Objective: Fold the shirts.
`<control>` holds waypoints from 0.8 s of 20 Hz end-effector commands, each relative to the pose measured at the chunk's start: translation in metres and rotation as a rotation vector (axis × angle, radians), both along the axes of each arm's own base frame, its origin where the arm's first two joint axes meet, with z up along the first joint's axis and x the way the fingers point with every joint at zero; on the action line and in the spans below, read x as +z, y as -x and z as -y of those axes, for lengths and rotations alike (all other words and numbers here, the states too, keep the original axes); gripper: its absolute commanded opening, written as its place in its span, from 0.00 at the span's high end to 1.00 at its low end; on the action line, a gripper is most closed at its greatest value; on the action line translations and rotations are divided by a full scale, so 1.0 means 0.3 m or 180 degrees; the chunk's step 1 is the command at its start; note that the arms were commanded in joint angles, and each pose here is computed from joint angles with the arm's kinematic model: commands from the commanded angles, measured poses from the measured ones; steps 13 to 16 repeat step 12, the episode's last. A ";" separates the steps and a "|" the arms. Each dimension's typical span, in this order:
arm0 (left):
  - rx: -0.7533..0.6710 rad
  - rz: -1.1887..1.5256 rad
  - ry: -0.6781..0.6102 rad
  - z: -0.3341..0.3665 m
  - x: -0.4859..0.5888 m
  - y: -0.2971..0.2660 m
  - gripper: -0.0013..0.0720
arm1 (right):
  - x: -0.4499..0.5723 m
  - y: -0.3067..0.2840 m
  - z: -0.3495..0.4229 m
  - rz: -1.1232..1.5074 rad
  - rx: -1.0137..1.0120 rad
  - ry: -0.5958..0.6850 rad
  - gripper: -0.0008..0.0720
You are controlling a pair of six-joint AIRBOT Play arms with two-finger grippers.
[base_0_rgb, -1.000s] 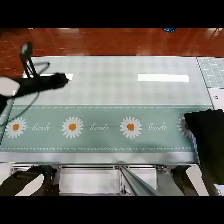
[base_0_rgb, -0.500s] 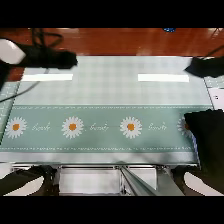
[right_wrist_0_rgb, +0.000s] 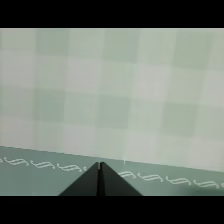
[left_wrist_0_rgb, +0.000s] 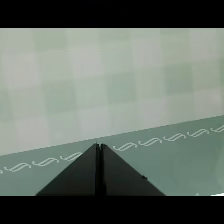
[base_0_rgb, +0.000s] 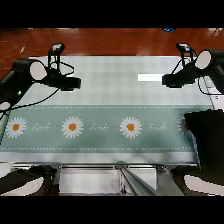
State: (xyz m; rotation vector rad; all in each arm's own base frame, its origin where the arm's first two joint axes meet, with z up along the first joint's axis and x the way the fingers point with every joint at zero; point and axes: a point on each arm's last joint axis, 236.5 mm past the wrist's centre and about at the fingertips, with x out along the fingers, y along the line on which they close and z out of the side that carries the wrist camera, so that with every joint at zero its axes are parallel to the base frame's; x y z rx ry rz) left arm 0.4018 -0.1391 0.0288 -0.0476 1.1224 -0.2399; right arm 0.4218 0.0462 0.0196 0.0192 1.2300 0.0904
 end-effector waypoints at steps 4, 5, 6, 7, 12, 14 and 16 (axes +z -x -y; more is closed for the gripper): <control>0.0009 -0.0073 -0.0054 -0.010 -0.030 0.007 0.96 | -0.011 0.000 0.002 -0.0024 0.0007 0.0045 0.95; 0.0009 -0.0073 -0.0054 -0.010 -0.030 0.007 0.96 | -0.012 0.000 0.002 -0.0026 0.0007 0.0047 0.95; 0.0009 -0.0073 -0.0054 -0.010 -0.030 0.007 0.96 | -0.011 0.000 0.002 -0.0025 0.0007 0.0045 0.95; 0.0009 -0.0073 -0.0054 -0.010 -0.030 0.007 0.96 | -0.011 0.000 0.002 -0.0025 0.0007 0.0045 0.95; 0.0009 -0.0073 -0.0054 -0.010 -0.030 0.007 0.96 | -0.011 0.000 0.002 -0.0025 0.0007 0.0045 0.95; 0.0009 -0.0073 -0.0054 -0.010 -0.030 0.007 0.96 | -0.011 0.000 0.002 -0.0025 0.0007 0.0045 0.95; 0.0009 -0.0073 -0.0054 -0.010 -0.030 0.007 0.96 | -0.011 0.000 0.002 -0.0025 0.0007 0.0045 0.95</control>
